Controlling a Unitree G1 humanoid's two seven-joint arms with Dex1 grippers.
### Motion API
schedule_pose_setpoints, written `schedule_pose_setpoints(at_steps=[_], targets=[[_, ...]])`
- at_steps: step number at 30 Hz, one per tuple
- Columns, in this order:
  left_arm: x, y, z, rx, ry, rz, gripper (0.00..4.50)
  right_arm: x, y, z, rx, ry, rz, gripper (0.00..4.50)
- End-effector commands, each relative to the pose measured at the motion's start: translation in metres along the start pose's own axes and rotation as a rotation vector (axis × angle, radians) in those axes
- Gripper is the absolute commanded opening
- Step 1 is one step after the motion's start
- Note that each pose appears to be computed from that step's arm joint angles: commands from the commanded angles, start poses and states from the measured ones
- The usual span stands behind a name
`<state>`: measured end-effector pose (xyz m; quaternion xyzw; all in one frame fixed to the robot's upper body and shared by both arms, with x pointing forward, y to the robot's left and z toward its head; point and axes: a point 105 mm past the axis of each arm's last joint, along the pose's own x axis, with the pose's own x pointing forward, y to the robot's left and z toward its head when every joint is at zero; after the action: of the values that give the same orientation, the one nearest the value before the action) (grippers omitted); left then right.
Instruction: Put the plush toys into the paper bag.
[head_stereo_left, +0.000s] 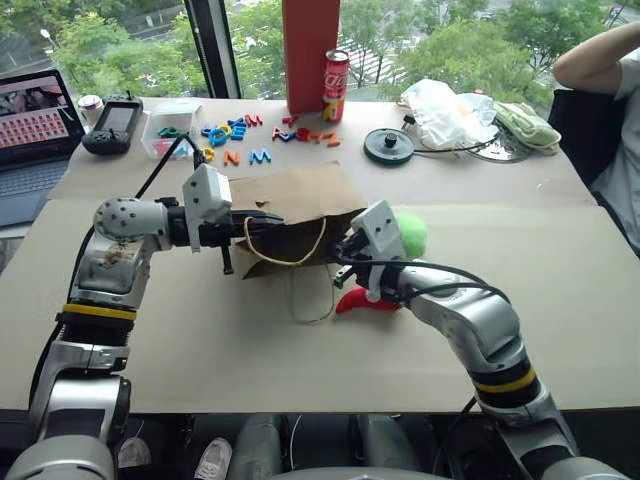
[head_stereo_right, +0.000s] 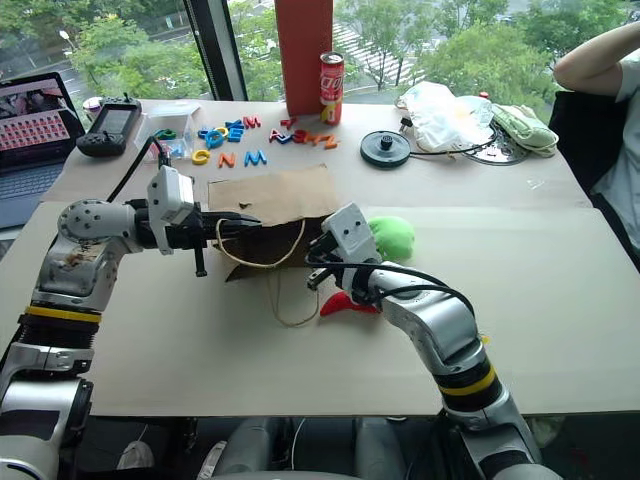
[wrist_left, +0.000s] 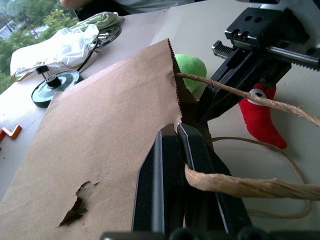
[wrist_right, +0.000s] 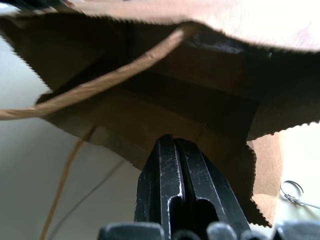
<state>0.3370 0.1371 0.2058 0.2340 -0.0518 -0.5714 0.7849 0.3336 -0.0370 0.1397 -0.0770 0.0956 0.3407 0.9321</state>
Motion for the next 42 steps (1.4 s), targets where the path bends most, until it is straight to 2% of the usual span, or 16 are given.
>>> schedule_pose_setpoints(at_steps=[1, 8, 12, 20, 27, 30, 35, 42], targets=[[0.0, 0.004, 0.019, 0.046, -0.034, 0.006, 0.0, 0.011, -0.004, 0.013, -0.056, -0.053, -0.075, 0.04], [0.003, 0.009, 0.026, -0.004, -0.069, 0.038, 0.0, 0.031, -0.002, -0.002, -0.181, 0.005, -0.144, 0.04], [0.004, 0.013, 0.035, -0.034, -0.105, 0.068, 0.0, 0.038, 0.007, -0.015, -0.292, 0.058, -0.123, 0.04], [-0.002, 0.024, 0.053, -0.117, -0.198, 0.134, 0.0, 0.041, 0.014, -0.039, -0.262, 0.164, -0.071, 0.04], [-0.005, 0.023, 0.048, -0.118, -0.173, 0.149, 0.0, 0.041, 0.014, -0.039, -0.258, 0.17, -0.065, 0.04], [-0.005, 0.021, 0.042, -0.113, -0.15, 0.146, 0.0, 0.041, 0.011, -0.03, -0.253, 0.14, -0.075, 0.04], [-0.004, 0.018, 0.037, -0.103, -0.129, 0.143, 0.0, 0.033, 0.01, -0.008, -0.132, 0.044, -0.046, 0.04], [-0.004, 0.02, 0.033, -0.121, -0.137, 0.163, 0.0, -0.013, 0.013, 0.028, -0.038, -0.112, 0.112, 0.04]])
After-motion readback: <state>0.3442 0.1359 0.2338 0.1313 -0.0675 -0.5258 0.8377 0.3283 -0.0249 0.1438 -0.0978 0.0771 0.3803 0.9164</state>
